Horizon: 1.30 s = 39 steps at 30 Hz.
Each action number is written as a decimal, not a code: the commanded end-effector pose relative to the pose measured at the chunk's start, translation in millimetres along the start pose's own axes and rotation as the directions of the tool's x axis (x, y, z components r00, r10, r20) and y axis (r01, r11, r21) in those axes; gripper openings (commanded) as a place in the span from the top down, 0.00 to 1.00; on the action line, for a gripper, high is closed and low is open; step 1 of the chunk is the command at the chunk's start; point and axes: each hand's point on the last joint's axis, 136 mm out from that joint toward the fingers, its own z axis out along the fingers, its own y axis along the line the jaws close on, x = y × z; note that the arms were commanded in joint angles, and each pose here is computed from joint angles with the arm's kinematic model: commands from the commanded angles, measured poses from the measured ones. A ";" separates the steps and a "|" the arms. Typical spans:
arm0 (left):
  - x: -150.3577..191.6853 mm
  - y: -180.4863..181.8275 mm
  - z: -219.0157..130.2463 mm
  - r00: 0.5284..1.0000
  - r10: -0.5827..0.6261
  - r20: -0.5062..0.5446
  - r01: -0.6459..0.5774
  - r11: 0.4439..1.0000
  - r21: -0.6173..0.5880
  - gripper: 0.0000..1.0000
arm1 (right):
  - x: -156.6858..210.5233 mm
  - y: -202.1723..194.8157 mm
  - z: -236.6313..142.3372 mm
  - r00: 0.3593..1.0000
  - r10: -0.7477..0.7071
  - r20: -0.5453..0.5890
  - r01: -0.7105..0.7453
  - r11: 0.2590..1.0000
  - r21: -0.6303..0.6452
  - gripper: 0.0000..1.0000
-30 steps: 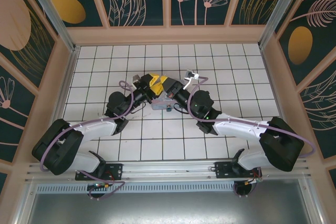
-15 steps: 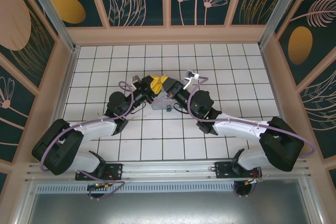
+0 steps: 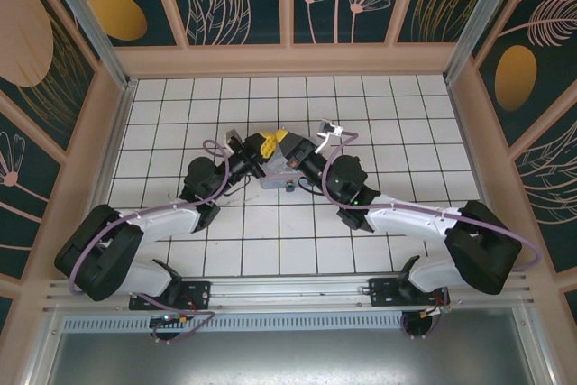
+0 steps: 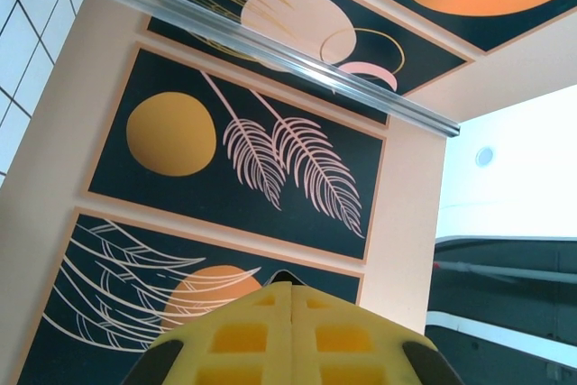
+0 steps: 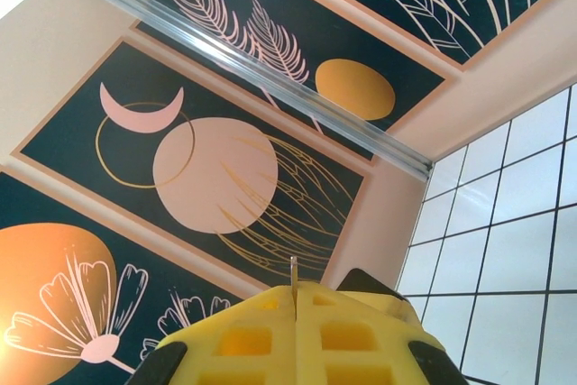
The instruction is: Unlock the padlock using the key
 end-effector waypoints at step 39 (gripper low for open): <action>-91.4 38.4 1.7 0.243 0.817 -0.523 -0.742 -0.191 -0.643 1.00 | -12.5 -93.7 -92.2 0.982 -0.055 -0.183 0.103 0.959 0.263 0.40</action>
